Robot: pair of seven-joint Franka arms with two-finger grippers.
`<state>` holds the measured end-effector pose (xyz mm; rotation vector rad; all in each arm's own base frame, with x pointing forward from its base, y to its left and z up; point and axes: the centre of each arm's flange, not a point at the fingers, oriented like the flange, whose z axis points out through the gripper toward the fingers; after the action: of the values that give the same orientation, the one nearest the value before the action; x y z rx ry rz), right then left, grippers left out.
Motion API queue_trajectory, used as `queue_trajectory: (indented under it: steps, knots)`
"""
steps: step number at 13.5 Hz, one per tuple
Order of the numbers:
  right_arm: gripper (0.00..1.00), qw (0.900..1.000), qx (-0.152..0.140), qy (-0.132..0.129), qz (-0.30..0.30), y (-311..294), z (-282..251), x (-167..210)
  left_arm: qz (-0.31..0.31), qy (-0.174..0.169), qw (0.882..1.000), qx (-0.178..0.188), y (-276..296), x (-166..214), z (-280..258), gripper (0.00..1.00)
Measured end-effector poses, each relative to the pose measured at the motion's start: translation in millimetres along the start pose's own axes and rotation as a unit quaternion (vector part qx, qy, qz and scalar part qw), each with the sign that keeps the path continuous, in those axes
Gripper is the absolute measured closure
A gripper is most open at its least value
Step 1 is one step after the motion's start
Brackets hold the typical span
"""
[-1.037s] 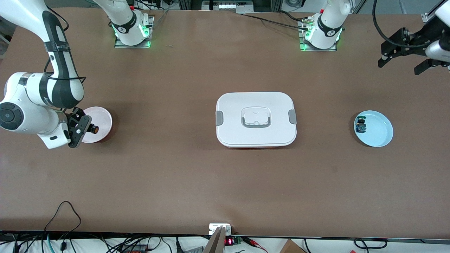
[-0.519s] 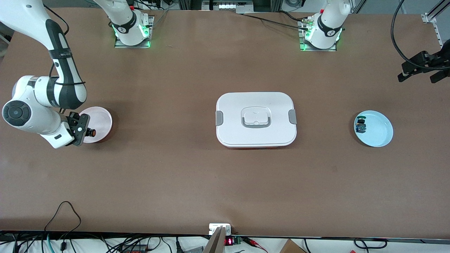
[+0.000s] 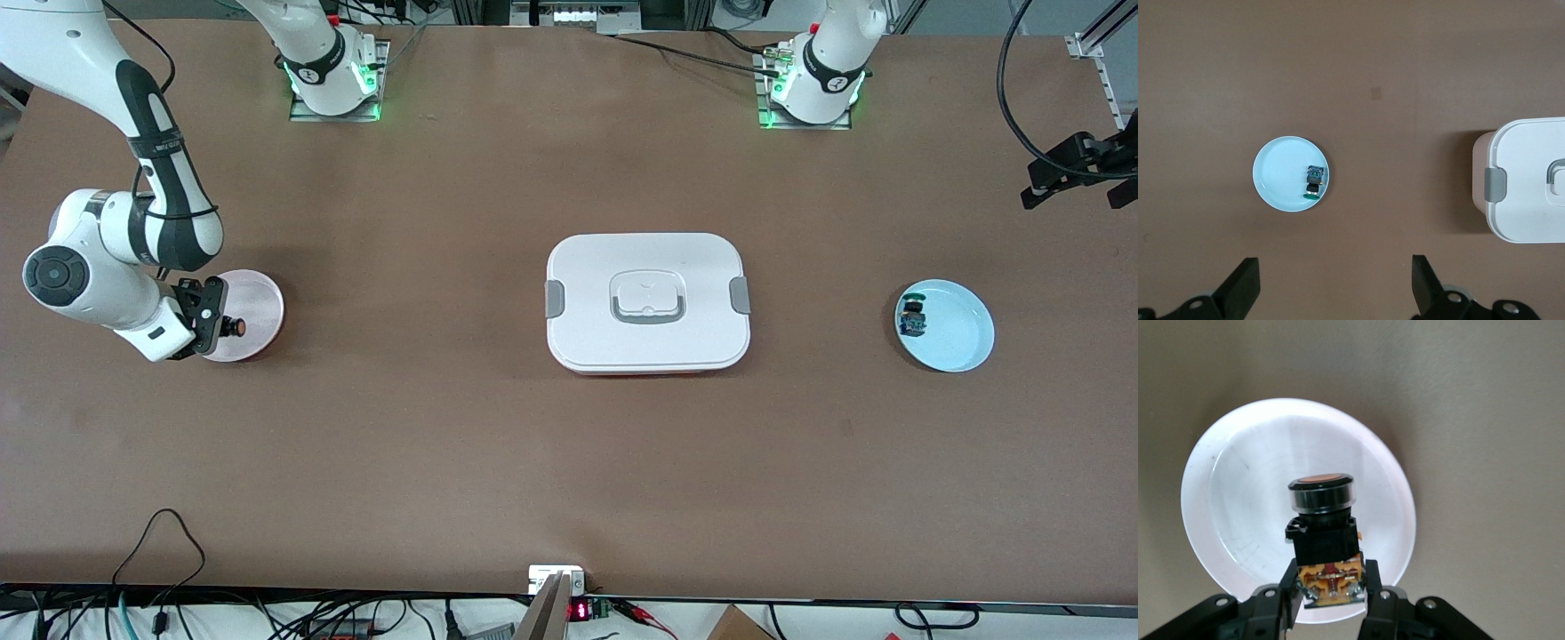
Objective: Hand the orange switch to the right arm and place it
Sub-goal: 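Lower the switch onto the white plate and open the right gripper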
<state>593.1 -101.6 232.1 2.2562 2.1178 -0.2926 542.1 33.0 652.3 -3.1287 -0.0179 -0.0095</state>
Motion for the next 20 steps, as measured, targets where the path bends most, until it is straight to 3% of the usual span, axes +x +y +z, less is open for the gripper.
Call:
queue_trajectory:
  steps: [6,10,12,13,16,18,20]
  knots:
    - [0.59,1.000,0.029,0.004,0.003,-15.8,29.3,-4.9,-0.005,-0.015,1.000,0.000,-6.3,11.6,19.5,0.00]
    - [0.59,0.999,0.035,0.007,0.004,-22.8,38.3,-15.3,-0.004,-0.067,0.998,-0.003,-5.1,9.0,39.8,0.00]
    - [0.59,0.999,0.032,0.007,0.005,-22.4,38.2,-17.4,-0.003,-0.073,0.997,-0.004,-3.6,10.4,43.8,0.00]
    - [0.55,0.999,0.032,0.007,0.005,-22.4,38.2,-17.5,-0.003,-0.072,0.997,-0.003,-3.5,10.2,43.4,0.00]
    - [0.24,0.999,0.030,0.010,0.008,-21.9,37.8,-17.3,-0.005,-0.076,0.997,-0.004,-5.5,11.0,46.2,0.00]
    - [0.04,0.999,0.026,0.027,0.025,-20.4,34.3,-16.2,-0.016,-0.075,0.997,-0.004,-17.3,13.7,50.4,0.00]
    - [0.00,0.997,0.020,0.050,0.047,-14.6,20.2,-14.1,-0.021,-0.065,0.998,-0.004,-24.0,16.0,53.1,0.00]
